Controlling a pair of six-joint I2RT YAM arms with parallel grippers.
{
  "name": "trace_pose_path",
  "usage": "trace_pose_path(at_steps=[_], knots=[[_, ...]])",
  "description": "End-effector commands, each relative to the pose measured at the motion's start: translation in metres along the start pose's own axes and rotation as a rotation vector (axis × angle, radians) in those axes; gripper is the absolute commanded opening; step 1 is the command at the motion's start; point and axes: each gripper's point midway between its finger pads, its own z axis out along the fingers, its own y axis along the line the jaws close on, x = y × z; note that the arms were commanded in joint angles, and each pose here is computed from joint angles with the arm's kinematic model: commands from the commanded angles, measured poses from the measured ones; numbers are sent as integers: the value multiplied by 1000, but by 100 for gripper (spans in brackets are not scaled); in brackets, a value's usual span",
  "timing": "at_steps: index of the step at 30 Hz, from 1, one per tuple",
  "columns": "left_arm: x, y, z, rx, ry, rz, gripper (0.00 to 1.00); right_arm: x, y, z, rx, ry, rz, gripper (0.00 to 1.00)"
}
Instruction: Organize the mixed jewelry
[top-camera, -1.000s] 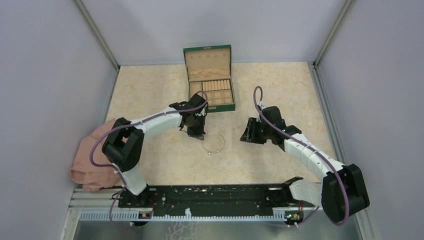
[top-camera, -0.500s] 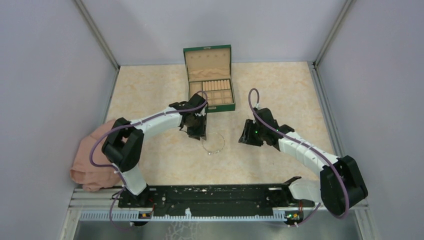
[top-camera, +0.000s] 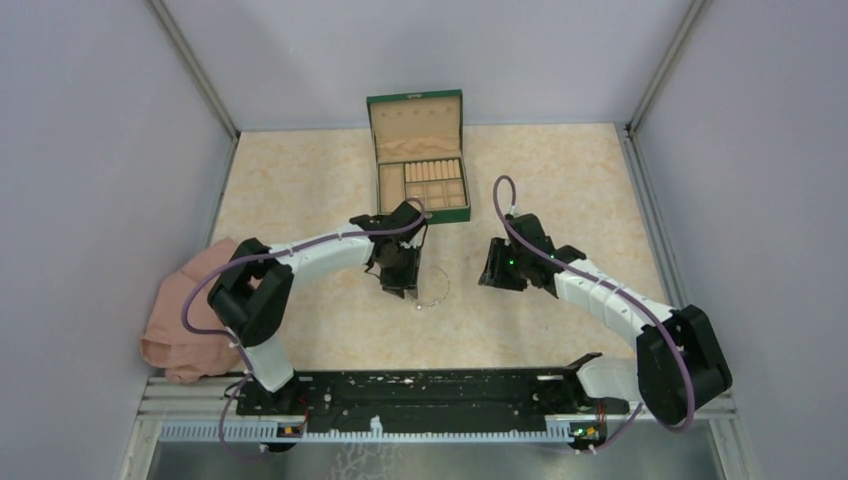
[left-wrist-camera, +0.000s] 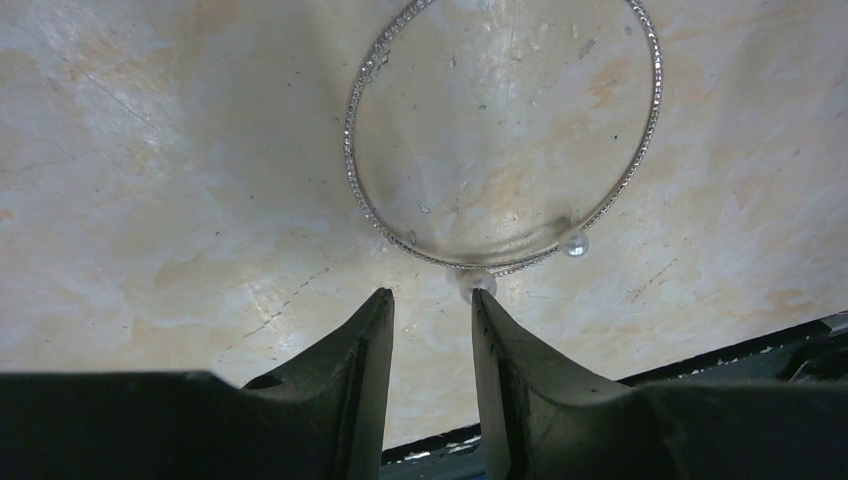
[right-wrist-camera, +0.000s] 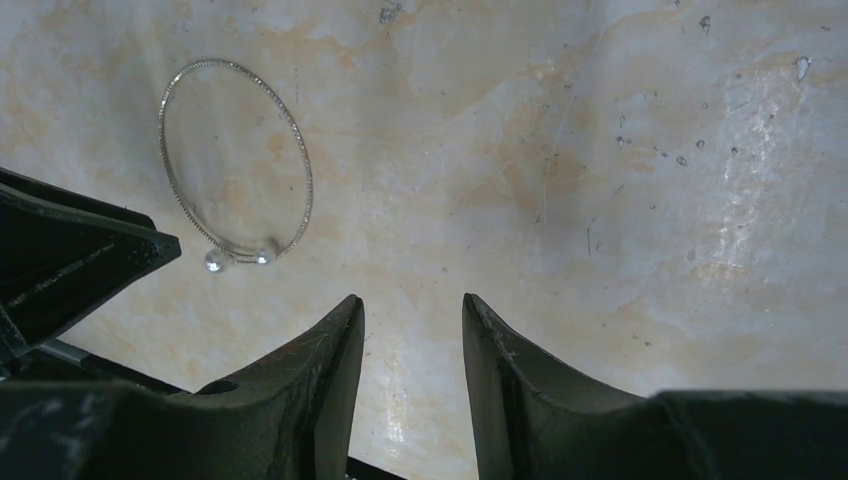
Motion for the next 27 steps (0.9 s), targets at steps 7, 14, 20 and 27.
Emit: trace_pose_path(at_steps=[7, 14, 20, 27], knots=[[20, -22, 8, 23, 63, 18, 41, -14, 13, -4, -32, -24, -55, 41], [22, -25, 15, 8, 59, 16, 38, -10, 9, -10, -28, -28, -70, 41], [20, -27, 21, 14, 52, 14, 35, -8, 8, -12, -32, -32, -67, 41], [22, -27, 24, 3, 55, 26, 24, -8, 8, -15, -33, -38, -66, 41]])
